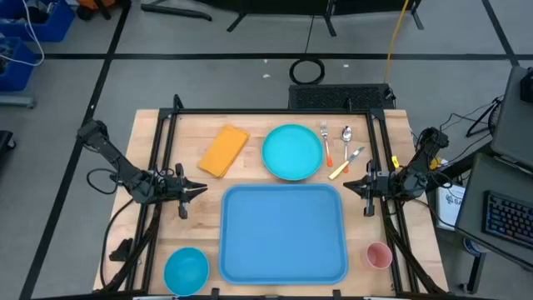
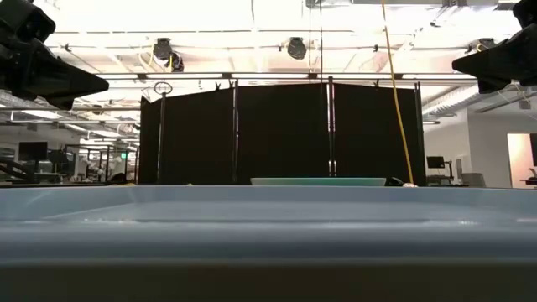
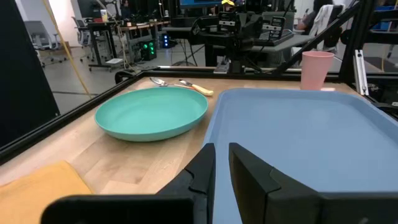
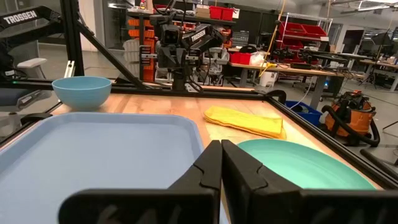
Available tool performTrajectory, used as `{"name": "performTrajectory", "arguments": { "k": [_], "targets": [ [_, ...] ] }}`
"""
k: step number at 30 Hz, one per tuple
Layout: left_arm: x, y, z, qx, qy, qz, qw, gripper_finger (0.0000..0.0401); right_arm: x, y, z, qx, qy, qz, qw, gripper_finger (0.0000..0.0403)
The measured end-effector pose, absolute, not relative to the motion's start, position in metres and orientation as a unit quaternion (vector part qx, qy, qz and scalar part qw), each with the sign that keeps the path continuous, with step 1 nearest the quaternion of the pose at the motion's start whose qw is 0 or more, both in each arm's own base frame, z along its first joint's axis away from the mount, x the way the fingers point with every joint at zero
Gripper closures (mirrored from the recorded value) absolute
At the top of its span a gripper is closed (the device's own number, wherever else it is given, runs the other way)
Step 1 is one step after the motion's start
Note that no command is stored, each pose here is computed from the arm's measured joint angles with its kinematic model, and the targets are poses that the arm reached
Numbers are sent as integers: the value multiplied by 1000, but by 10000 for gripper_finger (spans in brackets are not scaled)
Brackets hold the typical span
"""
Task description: Set up tray
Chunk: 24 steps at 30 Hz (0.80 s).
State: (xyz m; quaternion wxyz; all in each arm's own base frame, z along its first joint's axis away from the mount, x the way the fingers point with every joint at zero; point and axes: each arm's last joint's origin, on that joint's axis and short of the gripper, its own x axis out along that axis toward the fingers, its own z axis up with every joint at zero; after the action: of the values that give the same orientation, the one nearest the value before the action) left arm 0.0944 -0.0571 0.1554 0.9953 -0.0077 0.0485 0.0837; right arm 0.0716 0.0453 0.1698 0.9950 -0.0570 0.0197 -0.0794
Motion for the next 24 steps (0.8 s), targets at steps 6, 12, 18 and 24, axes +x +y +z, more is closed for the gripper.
{"name": "performTrajectory", "arguments": {
  "k": [6,12,18,24],
  "targets": [
    [94,-57,155,-8,49,84,995,350,72,45,170,-55,20,-79,995,403],
    [94,-57,155,-8,49,84,995,350,72,45,171,-16,13,-80,997,403],
    [94,-57,155,-8,49,84,995,350,72,46,176,41,-11,-79,996,403],
    [94,-57,155,-8,49,84,995,350,72,45,183,165,-42,-76,982,403]
  ]
}}
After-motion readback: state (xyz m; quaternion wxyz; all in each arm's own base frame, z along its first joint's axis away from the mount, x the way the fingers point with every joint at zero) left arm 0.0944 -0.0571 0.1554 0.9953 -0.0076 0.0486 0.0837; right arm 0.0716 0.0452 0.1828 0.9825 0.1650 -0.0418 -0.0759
